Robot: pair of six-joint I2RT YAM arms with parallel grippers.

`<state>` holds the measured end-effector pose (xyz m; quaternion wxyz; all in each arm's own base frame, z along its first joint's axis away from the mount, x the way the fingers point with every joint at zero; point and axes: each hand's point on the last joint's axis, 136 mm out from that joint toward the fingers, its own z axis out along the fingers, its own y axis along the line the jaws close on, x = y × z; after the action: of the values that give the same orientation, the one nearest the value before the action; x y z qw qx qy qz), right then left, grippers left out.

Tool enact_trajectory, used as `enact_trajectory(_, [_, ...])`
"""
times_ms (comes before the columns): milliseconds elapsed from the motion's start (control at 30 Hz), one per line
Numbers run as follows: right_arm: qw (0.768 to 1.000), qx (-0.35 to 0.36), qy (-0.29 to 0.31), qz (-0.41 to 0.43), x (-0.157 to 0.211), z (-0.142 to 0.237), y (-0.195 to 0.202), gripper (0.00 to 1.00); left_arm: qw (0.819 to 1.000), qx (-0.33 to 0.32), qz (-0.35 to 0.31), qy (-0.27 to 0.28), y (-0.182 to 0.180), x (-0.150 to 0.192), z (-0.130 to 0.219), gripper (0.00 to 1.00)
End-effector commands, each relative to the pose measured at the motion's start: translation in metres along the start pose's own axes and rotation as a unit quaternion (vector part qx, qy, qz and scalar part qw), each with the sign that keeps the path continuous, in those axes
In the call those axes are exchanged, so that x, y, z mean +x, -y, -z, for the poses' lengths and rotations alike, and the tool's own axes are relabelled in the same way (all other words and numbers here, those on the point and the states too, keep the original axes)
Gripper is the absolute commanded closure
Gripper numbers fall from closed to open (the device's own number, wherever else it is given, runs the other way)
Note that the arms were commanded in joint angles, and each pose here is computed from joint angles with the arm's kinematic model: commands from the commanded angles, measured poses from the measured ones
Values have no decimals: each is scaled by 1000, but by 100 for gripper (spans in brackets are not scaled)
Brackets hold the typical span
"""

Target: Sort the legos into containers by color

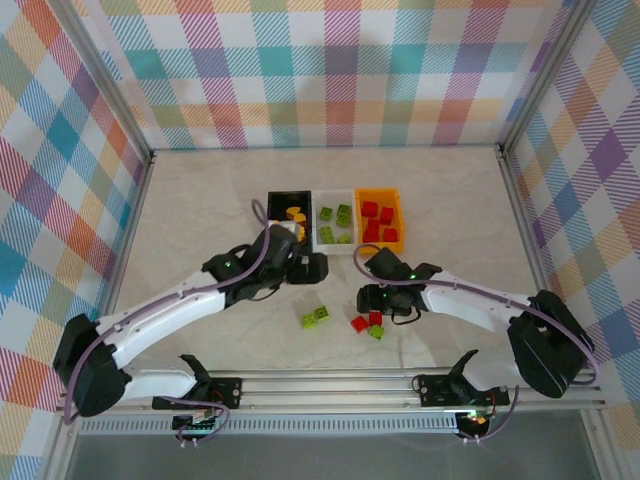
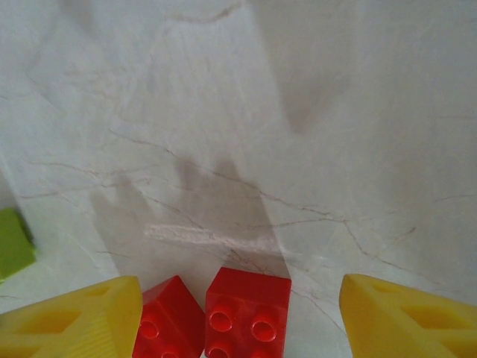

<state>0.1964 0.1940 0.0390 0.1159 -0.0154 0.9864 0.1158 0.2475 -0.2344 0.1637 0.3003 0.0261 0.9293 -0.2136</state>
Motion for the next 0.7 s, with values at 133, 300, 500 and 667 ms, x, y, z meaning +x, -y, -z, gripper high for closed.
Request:
enact_trajectory(133, [998,55,-21,-10,19,-12,13,41,998,-46,41,21,-47,28,26,0])
enact_trajectory(300, [996,77,-35,-26,33,-17,27,55,997,-59,49,31,-62,34,35,0])
enact_trajectory(500, [995,97,-21,-17,30,-9,37,71,996,-68,56,36,-69,36,39,0])
enact_trajectory(667, [996,70,55,17,-14,33,20,76,995,-79,57,36,-74,38,40,0])
